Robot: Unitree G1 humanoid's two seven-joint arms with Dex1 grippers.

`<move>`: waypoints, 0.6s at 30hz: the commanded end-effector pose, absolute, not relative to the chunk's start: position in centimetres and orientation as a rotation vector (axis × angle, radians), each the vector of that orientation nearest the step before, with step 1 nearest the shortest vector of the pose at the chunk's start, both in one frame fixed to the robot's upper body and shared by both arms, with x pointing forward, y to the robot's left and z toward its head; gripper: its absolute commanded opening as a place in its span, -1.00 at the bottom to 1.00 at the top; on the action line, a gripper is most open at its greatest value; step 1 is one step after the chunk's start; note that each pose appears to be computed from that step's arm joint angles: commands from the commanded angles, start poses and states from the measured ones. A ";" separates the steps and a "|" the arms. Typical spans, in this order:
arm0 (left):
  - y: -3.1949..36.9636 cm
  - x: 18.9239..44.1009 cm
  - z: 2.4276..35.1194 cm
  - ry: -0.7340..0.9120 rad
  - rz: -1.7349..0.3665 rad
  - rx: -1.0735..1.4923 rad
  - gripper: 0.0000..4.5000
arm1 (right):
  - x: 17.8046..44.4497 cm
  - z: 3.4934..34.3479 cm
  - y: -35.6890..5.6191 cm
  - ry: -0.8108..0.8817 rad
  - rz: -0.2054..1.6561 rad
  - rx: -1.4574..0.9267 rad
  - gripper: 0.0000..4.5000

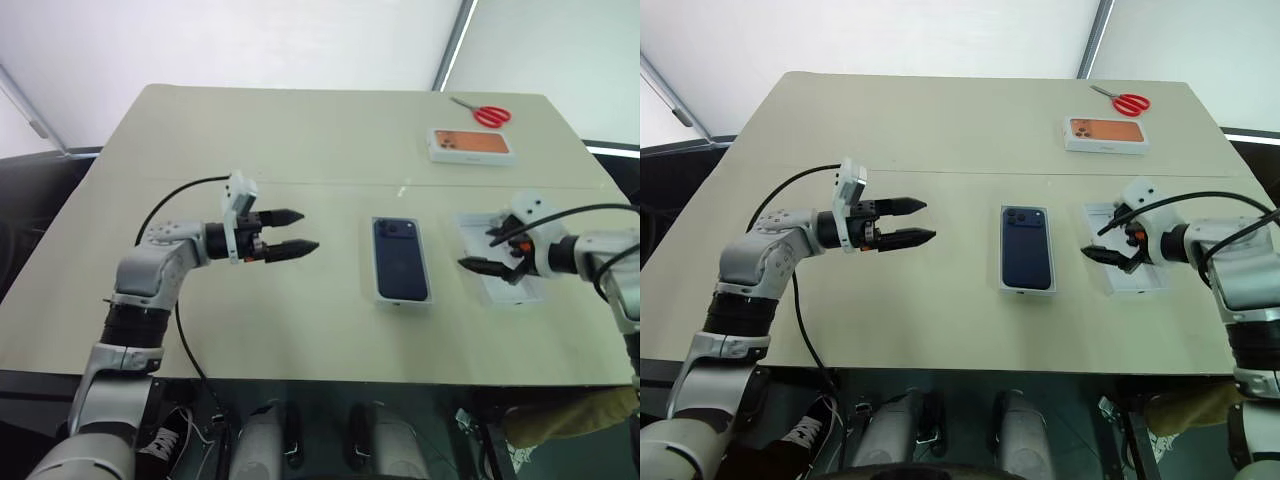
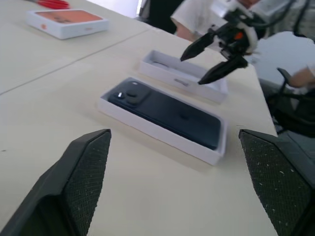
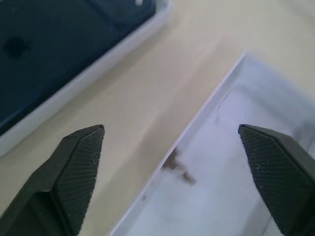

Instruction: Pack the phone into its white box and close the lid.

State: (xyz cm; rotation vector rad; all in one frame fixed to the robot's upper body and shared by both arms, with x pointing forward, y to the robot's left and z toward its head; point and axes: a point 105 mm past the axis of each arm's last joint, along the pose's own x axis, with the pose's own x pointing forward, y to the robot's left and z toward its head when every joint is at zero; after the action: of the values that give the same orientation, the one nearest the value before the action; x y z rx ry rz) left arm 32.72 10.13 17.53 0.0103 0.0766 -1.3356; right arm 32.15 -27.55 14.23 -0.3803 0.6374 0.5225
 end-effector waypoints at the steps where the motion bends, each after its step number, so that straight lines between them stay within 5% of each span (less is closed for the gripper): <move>1: 9.8 31.3 19.1 -0.047 -1.432 0.118 1.00 | 31.8 15.6 -27.7 0.658 0.459 -0.295 0.98; 18: 9.9 30.8 18.9 -0.192 -1.445 0.222 1.00 | 33.0 14.5 -25.9 0.839 0.208 -0.123 0.98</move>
State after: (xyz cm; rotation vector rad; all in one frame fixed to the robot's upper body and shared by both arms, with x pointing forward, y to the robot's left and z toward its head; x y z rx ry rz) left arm 31.25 9.89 18.42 0.2097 -0.1588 -1.4344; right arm 32.84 -25.11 13.63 -0.1217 0.8588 0.2646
